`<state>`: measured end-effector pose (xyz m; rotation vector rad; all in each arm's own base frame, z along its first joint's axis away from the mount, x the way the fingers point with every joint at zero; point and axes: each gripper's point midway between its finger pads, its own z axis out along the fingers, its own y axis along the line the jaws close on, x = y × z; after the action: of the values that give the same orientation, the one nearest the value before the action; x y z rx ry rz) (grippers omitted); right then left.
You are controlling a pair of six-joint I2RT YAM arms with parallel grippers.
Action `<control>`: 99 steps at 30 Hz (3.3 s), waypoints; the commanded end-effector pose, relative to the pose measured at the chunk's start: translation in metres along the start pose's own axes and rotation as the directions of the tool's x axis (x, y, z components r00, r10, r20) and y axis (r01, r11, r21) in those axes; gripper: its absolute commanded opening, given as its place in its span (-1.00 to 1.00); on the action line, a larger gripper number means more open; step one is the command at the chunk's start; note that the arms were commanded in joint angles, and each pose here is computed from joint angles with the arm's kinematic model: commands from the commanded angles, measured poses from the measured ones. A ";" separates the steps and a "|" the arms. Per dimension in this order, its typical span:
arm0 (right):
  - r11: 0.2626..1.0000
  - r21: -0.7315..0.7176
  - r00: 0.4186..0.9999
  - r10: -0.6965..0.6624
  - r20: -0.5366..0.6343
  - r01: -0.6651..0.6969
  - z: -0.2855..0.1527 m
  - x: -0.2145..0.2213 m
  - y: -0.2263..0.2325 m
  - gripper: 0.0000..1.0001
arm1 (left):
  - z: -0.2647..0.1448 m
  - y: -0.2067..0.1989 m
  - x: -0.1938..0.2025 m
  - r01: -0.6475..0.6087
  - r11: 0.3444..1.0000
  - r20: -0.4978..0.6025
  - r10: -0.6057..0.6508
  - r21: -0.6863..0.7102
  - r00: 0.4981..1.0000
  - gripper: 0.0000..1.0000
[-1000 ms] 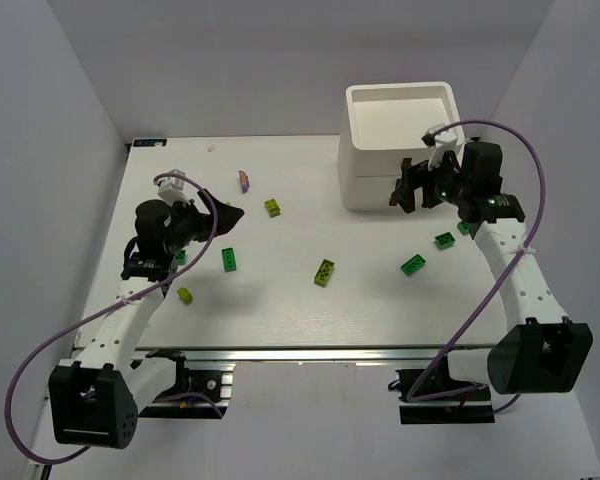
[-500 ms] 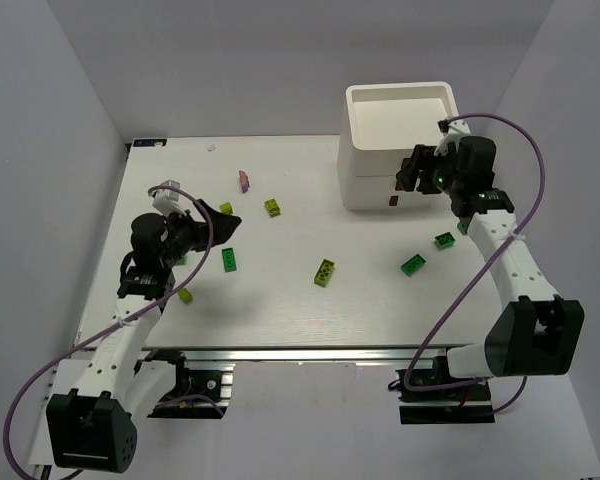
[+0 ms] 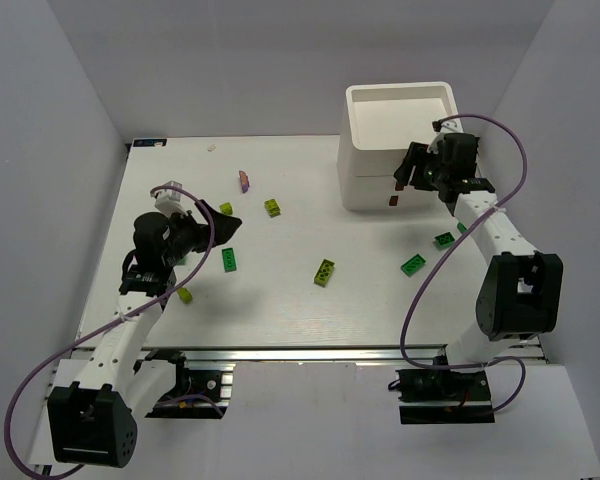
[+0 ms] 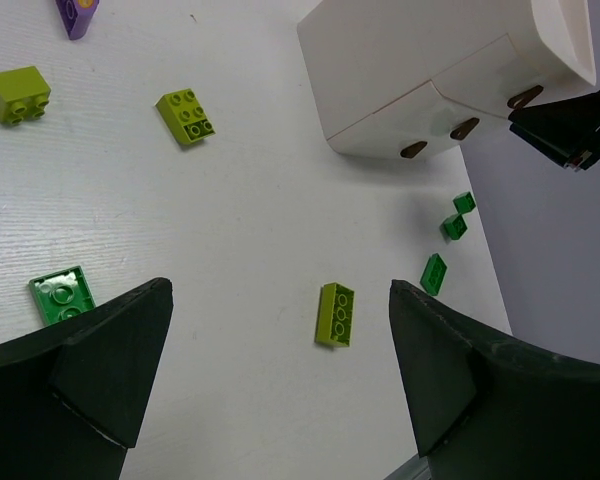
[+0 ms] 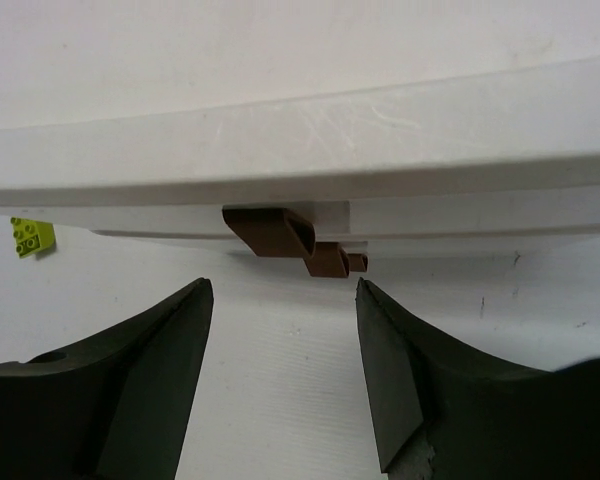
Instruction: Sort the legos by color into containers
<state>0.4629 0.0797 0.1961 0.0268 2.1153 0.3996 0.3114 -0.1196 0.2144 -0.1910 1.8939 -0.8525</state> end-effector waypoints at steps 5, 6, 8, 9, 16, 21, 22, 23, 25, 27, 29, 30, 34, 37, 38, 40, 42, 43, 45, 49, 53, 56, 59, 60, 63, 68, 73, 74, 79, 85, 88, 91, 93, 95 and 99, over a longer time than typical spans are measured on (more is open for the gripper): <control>0.997 -0.036 0.986 -0.065 0.154 0.072 0.008 -0.051 0.009 0.22 | 0.001 -0.008 -0.011 -0.008 1.000 0.038 0.007 0.022 0.999 0.96; 0.996 -0.041 0.981 -0.071 0.180 0.080 0.010 -0.058 0.010 0.22 | 0.001 -0.008 -0.011 -0.011 1.000 0.037 0.010 0.021 0.999 0.96; 0.996 -0.041 0.980 -0.075 0.184 0.084 0.016 -0.060 0.009 0.19 | 0.003 -0.007 -0.012 -0.012 1.000 0.034 0.012 0.019 0.999 0.96; 0.995 -0.041 0.979 -0.077 0.186 0.086 0.018 -0.061 0.009 0.16 | 0.003 -0.007 -0.013 -0.012 1.000 0.034 0.012 0.019 0.999 0.96; 0.991 -0.063 0.972 -0.106 0.210 0.122 0.021 -0.065 0.012 -0.39 | 0.006 -0.006 -0.016 -0.013 1.000 0.042 0.012 0.010 0.999 0.96; 0.983 -0.083 0.961 -0.142 0.235 0.166 0.014 -0.062 0.016 -0.98 | 0.006 -0.005 -0.016 -0.010 1.000 0.045 0.010 0.009 0.999 0.96; 0.980 -0.085 0.956 -0.156 0.247 0.182 0.008 -0.064 0.018 -1.00 | 0.006 -0.006 -0.016 -0.011 1.000 0.046 0.010 0.010 0.999 0.96; 0.979 -0.088 0.958 -0.160 0.237 0.185 0.007 -0.057 0.018 -1.00 | 0.007 -0.005 -0.016 -0.009 1.000 0.047 0.009 0.009 0.999 0.96; 0.976 -0.092 0.953 -0.171 0.249 0.199 -0.003 -0.057 0.020 -1.00 | 0.007 -0.006 -0.017 -0.010 1.000 0.048 0.009 0.010 0.999 0.96; 0.974 -0.093 0.953 -0.177 0.248 0.205 -0.013 -0.050 0.020 -1.00 | 0.008 -0.006 -0.016 -0.009 1.000 0.044 0.008 0.015 0.999 0.96; 0.974 -0.096 0.955 -0.176 0.240 0.204 -0.018 -0.043 0.021 -1.00 | 0.009 -0.006 -0.016 -0.007 1.000 0.040 0.007 0.016 0.999 0.96; 0.975 -0.099 0.956 -0.173 0.236 0.201 -0.025 -0.037 0.021 -1.00 | 0.010 -0.006 -0.015 -0.008 1.000 0.037 0.007 0.020 0.999 0.96; 0.973 -0.112 0.960 -0.171 0.220 0.199 -0.041 -0.020 0.024 -1.00 | 0.013 -0.005 -0.014 -0.006 1.000 0.030 0.005 0.024 1.000 0.96; 0.975 -0.108 0.964 -0.167 0.206 0.192 -0.052 -0.009 0.023 -1.00 | 0.015 -0.007 -0.015 -0.008 0.999 0.028 0.007 0.033 1.000 0.96; 0.977 -0.105 0.968 -0.163 0.193 0.185 -0.054 -0.005 0.021 -1.00 | 0.016 -0.006 -0.016 -0.010 0.999 0.028 0.009 0.033 1.000 0.96; 0.978 -0.104 0.971 -0.158 0.182 0.178 -0.061 0.003 0.021 -1.00 | 0.018 -0.006 -0.014 -0.007 0.999 0.020 0.006 0.035 1.000 0.96; 0.980 -0.099 0.971 -0.153 0.185 0.174 -0.068 0.005 0.021 -1.00 | 0.019 -0.006 -0.014 -0.007 0.999 0.016 0.007 0.040 1.000 0.96; 0.980 -0.097 0.972 -0.153 0.177 0.172 -0.067 0.011 0.020 -1.00 | 0.020 -0.006 -0.014 -0.007 0.999 0.016 0.007 0.040 1.000 0.96; 0.980 -0.101 0.972 -0.153 0.176 0.172 -0.069 0.012 0.021 -0.94 | 0.022 -0.004 -0.013 -0.003 0.999 0.008 0.003 0.037 1.000 0.96; 0.957 -0.187 0.968 -0.194 0.159 0.222 -0.070 0.015 0.035 0.30 | 0.027 0.000 -0.008 0.005 1.000 -0.030 -0.005 0.012 1.000 0.96; 0.896 -0.332 0.955 -0.275 0.107 0.295 -0.080 0.035 0.055 0.78 | 0.029 0.009 -0.008 0.007 0.999 -0.060 -0.010 -0.051 0.998 0.96; 0.822 -0.450 0.932 -0.354 0.077 0.349 -0.091 0.059 0.068 0.78 | 0.031 0.015 -0.006 0.009 0.996 -0.086 -0.017 -0.091 0.996 0.86; 0.711 -0.577 0.897 -0.433 0.090 0.401 -0.104 0.083 0.081 0.76 | 0.034 0.023 0.000 0.024 0.991 -0.124 -0.040 -0.133 0.992 0.64; 0.675 -0.613 0.885 -0.456 0.093 0.412 -0.109 0.092 0.084 0.74 | 0.034 0.026 0.001 0.026 0.989 -0.132 -0.045 -0.144 0.990 0.56; 0.472 -0.735 0.814 -0.550 0.187 0.488 -0.131 0.119 0.099 0.57 | 0.036 0.034 0.009 0.048 0.981 -0.170 -0.080 -0.188 0.982 0.16; 0.180 -0.775 0.675 -0.632 0.380 0.605 -0.147 0.150 0.109 0.29 | 0.034 0.039 0.013 0.049 0.973 -0.200 -0.096 -0.227 0.975 0.10; -0.019 -0.803 0.576 -0.687 0.443 0.595 -0.142 0.175 0.116 0.58 | 0.028 0.042 0.014 0.037 0.964 -0.222 -0.097 -0.263 0.970 0.61; -0.041 -0.805 0.562 -0.695 0.448 0.591 -0.138 0.180 0.116 0.66 | 0.026 0.042 0.012 0.035 0.961 -0.218 -0.097 -0.274 0.971 0.64; -0.304 -0.712 0.356 -0.702 0.617 0.633 -0.121 0.205 0.137 0.78 | 0.007 0.052 0.022 0.043 0.931 -0.230 -0.134 -0.363 0.964 0.70; -0.541 -0.632 0.216 -0.639 0.738 0.555 -0.093 0.236 0.176 0.78 | -0.027 0.068 0.034 0.089 0.856 -0.185 -0.210 -0.509 0.960 0.79; -0.603 -0.596 0.140 -0.631 0.763 0.531 -0.076 0.243 0.188 0.78 | -0.040 0.074 0.044 0.101 0.829 -0.182 -0.237 -0.550 0.954 0.80; -0.628 -0.595 0.091 -0.646 0.758 0.502 -0.055 0.256 0.191 0.74 | -0.048 0.077 0.050 0.110 0.813 -0.173 -0.250 -0.572 0.953 0.80; -0.639 -0.587 0.066 -0.647 0.760 0.497 -0.048 0.255 0.195 0.72 | -0.052 0.079 0.053 0.111 0.805 -0.168 -0.253 -0.582 0.953 0.82; -0.646 -0.593 0.035 -0.661 0.749 0.480 -0.040 0.260 0.190 0.69 | -0.054 0.080 0.054 0.114 0.803 -0.165 -0.255 -0.585 0.953 0.82; -0.669 -0.579 -0.038 -0.669 0.743 0.465 -0.026 0.263 0.181 0.63 | -0.054 0.082 0.058 0.119 0.800 -0.166 -0.263 -0.588 0.950 0.82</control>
<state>0.2538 0.2875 0.0458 -2.4198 0.8803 0.7185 0.2601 -0.0641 0.1327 -0.6688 2.3697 -0.4293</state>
